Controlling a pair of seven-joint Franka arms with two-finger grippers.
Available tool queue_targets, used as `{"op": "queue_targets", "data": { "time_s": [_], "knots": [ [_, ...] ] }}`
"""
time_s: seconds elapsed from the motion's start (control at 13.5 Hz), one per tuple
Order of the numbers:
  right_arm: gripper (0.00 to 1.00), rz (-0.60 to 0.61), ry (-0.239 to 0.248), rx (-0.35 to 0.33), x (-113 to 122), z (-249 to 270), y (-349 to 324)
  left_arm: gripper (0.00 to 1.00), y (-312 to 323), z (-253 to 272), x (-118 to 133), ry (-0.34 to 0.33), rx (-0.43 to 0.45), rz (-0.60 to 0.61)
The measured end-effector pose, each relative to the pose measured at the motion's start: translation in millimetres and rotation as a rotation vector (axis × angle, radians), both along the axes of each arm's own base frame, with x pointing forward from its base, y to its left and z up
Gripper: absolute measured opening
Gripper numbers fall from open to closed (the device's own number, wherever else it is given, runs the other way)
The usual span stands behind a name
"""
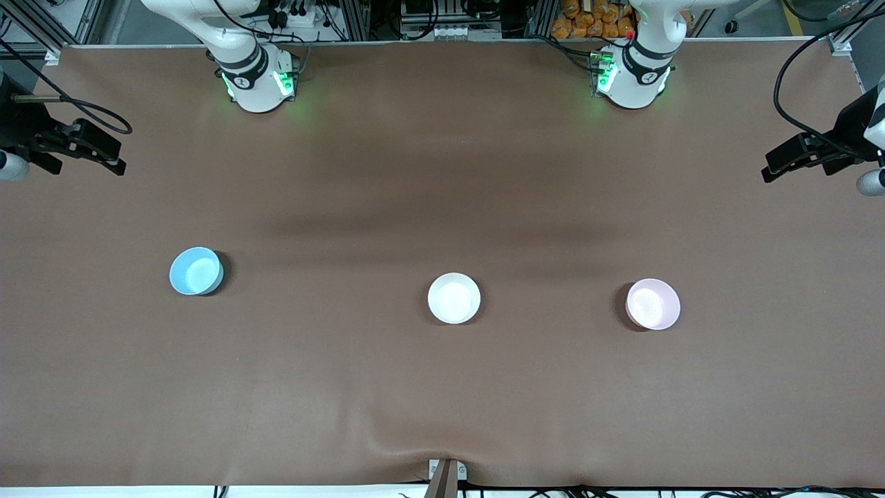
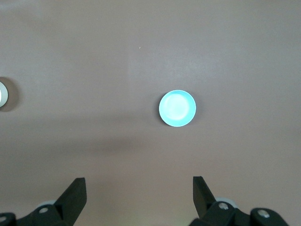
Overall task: Stack pink and blue bowls on white bowl
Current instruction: 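Move the left gripper toward the pink bowl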
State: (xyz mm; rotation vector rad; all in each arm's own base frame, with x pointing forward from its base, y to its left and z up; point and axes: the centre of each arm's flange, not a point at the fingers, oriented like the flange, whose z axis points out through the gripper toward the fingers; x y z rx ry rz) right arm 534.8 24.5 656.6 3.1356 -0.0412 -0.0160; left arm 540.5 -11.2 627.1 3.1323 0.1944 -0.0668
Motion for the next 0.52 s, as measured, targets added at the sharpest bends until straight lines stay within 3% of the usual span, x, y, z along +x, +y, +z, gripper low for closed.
{"op": "queue_targets", "data": {
  "time_s": [0.52],
  "knots": [
    [1.0,-0.016,0.001,0.003,0.3,-0.1,-8.4,1.0,7.0,-5.2,-4.3,0.015,0.001,0.013]
  ]
}}
